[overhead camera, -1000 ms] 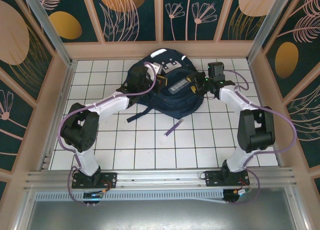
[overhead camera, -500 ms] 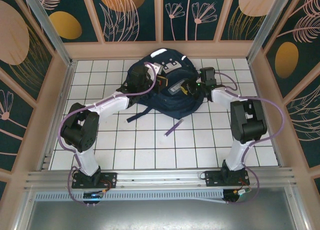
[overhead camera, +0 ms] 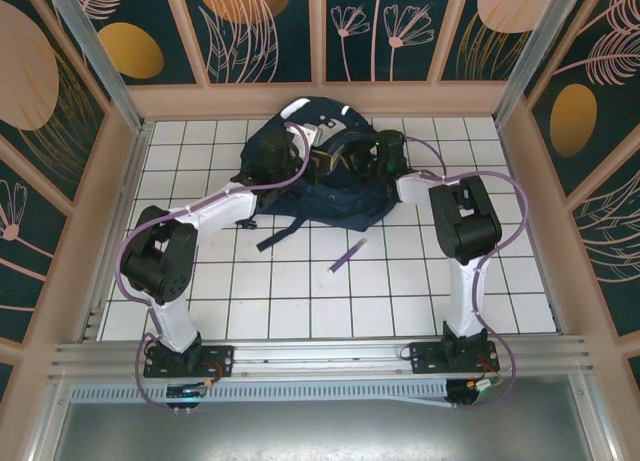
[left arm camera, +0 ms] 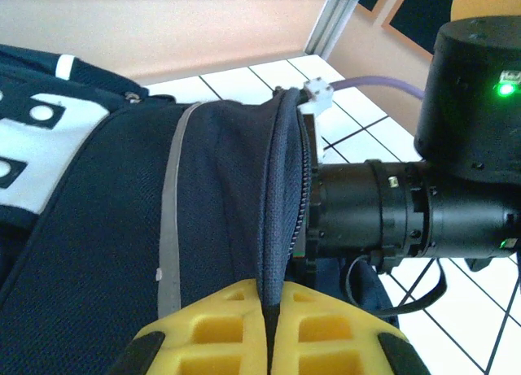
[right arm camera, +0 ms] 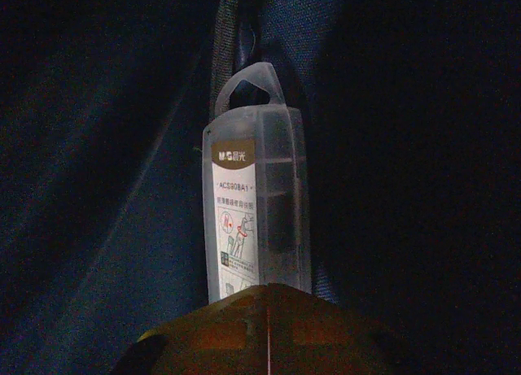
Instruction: Pack books, pencil case, and school supplies into a backpack
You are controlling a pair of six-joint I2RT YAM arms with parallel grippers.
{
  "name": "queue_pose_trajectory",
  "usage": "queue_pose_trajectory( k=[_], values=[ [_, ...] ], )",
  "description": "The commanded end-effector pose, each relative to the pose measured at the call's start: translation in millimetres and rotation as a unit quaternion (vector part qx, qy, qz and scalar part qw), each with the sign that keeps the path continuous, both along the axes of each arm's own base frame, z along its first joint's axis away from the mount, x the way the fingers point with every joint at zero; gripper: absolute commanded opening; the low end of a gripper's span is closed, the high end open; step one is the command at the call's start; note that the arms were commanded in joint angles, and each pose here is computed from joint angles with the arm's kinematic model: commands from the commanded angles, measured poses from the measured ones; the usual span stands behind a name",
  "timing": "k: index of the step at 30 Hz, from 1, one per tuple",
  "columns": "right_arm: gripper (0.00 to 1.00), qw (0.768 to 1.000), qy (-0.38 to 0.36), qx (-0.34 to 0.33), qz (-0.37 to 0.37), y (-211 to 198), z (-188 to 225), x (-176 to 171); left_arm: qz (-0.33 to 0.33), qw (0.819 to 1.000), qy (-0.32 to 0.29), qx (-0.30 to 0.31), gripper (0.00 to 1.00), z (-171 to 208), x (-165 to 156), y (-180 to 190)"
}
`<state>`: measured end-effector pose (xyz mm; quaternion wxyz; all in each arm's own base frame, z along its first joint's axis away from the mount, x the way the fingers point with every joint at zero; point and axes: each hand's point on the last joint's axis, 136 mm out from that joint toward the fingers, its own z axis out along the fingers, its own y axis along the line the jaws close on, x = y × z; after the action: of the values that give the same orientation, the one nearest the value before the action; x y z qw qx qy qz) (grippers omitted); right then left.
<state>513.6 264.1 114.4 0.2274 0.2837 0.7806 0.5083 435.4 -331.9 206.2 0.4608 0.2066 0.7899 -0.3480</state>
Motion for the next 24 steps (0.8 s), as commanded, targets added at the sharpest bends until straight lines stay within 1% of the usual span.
queue_pose_trajectory(
  k=[1,5,7,9,12,13,15,16,17,18,19,20,21,22,24],
  values=[
    [0.15,0.999,-0.020,0.033,-0.010,7.7,25.6,5.0,-0.027,0.995,-0.075,-0.061,0.00,68.5,-1.3,-14.2],
    [0.22,0.999,0.020,0.028,0.013,-4.0,29.8,-20.7,-0.025,0.995,-0.078,-0.055,0.00,68.3,-1.6,-11.7],
    [0.23,0.999,0.035,0.010,0.032,-11.7,29.7,-35.5,-0.024,0.995,-0.078,-0.052,0.00,65.9,-1.6,-11.1],
    [0.23,0.997,0.031,-0.017,0.062,-17.7,31.3,-50.2,-0.025,0.995,-0.077,-0.052,0.00,65.3,-1.8,-11.6],
    [0.24,0.989,-0.007,-0.097,0.111,-29.7,38.0,-71.1,-0.026,0.995,-0.077,-0.051,0.00,63.2,-0.8,-11.6],
    [0.24,0.981,-0.023,-0.141,0.131,-35.5,40.2,-79.6,-0.025,0.996,-0.076,-0.050,0.00,62.1,-0.4,-11.5],
    [0.23,0.955,-0.067,-0.227,0.178,-44.4,48.3,-99.8,-0.018,0.996,-0.074,-0.047,0.00,59.3,1.5,-8.9],
    [0.24,0.936,-0.089,-0.276,0.199,-51.0,52.5,-111.2,-0.011,0.997,-0.068,-0.045,0.00,54.9,3.2,-6.3],
    [0.27,0.916,-0.104,-0.330,0.205,-62.0,53.1,-119.0,-0.007,0.997,-0.063,-0.045,0.00,52.4,4.1,-4.3],
    [0.28,0.897,-0.124,-0.363,0.218,-68.5,54.7,-126.0,-0.005,0.997,-0.057,-0.046,0.00,49.3,4.5,-2.1],
    [0.28,0.873,-0.157,-0.399,0.231,-74.5,59.9,-132.8,-0.005,0.998,-0.052,-0.045,0.00,45.5,3.8,0.0],
    [0.32,0.848,-0.195,-0.429,0.244,-77.3,65.8,-138.8,-0.005,0.998,-0.052,-0.041,0.00,43.6,2.1,2.5],
    [0.35,0.816,-0.249,-0.445,0.273,-72.9,74.0,-146.8,-0.006,0.998,-0.054,-0.035,0.00,41.0,0.2,4.6],
    [0.38,0.768,-0.324,-0.453,0.317,-62.8,83.7,-161.9,-0.008,0.998,-0.057,-0.027,0.00,38.0,-2.9,6.7],
    [0.44,0.648,-0.464,-0.468,0.382,-46.3,97.2,-193.5,-0.004,0.998,-0.063,-0.010,0.00,34.9,-6.6,13.0]
  ],
)
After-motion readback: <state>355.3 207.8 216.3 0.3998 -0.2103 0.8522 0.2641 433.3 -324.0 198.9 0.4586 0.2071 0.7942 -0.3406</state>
